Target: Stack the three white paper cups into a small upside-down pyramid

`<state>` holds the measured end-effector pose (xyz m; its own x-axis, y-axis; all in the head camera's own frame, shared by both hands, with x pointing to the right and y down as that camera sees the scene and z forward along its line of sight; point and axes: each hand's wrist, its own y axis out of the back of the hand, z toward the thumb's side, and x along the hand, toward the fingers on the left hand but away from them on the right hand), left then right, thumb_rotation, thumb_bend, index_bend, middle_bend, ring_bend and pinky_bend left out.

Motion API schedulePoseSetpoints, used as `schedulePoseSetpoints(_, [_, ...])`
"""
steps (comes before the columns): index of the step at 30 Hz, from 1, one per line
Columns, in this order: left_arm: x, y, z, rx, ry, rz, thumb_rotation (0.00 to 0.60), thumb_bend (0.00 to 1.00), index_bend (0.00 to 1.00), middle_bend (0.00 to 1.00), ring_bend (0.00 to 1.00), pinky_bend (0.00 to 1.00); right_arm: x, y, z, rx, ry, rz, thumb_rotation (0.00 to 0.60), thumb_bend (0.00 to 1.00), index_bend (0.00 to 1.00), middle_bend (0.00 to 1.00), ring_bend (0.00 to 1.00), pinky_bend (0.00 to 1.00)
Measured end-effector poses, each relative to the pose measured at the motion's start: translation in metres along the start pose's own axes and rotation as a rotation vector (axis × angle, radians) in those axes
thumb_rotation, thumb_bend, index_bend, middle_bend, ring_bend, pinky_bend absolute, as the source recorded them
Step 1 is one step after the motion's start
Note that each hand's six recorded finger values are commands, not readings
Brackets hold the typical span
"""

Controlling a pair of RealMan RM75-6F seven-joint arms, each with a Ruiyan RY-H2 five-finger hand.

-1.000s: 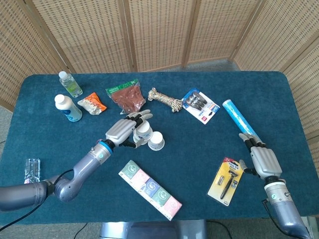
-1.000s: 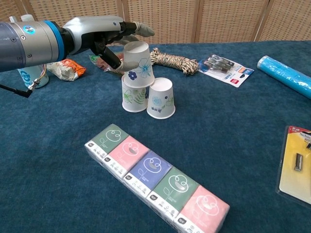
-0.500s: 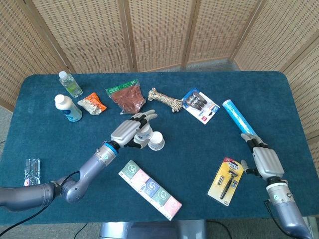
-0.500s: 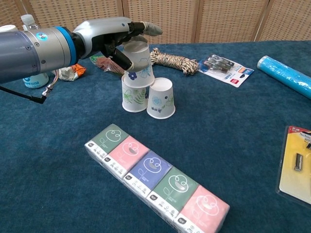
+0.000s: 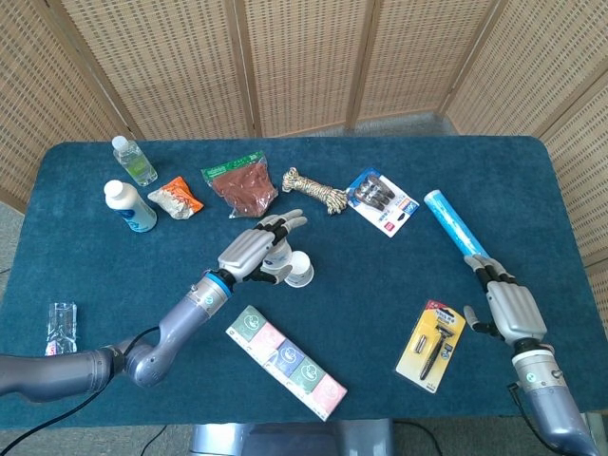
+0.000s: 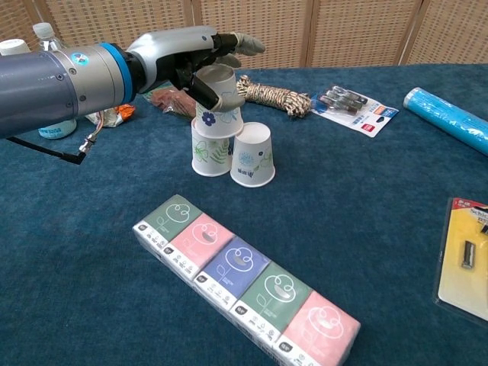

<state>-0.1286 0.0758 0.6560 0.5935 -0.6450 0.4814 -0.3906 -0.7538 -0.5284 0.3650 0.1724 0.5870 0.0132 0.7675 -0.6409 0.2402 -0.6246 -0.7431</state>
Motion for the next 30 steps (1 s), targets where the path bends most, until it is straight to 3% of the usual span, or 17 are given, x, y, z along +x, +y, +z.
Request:
schedulePoseSetpoints(5, [-0.002,0.009,-0.001,0.048,0.004,-0.017,0.6,0.48,0.0,0.0,0.0,0.0,0.0,0.0,0.0,-0.001,0.002,0.0,0.6,0.48,0.0,0.0,0.0,0.18])
schedulePoseSetpoints(14, [-0.008,0.021,-0.001,0.168,0.044,-0.12,0.6,0.48,0.0,0.0,0.0,0.01,0.0,-0.002,0.001,-0.004,0.004,0.002,0.6,0.48,0.0,0.0,0.0,0.18])
schedulePoseSetpoints(19, [-0.007,0.018,-0.002,0.206,0.066,-0.137,0.6,0.48,0.07,0.0,0.0,0.16,0.0,0.0,-0.001,-0.008,-0.001,-0.001,0.6,0.48,0.0,0.0,0.0,0.18])
schedulePoseSetpoints(25, [-0.003,0.019,0.0,0.238,0.074,-0.079,0.6,0.49,0.22,0.0,0.0,0.37,0.001,0.0,-0.002,-0.011,-0.004,0.0,0.6,0.49,0.0,0.0,0.0,0.18])
schedulePoseSetpoints(30, [0.0,0.019,0.001,0.241,0.074,-0.038,0.6,0.49,0.29,0.02,0.0,0.42,0.0,0.0,-0.002,-0.013,-0.004,0.0,0.6,0.49,0.0,0.0,0.0,0.18])
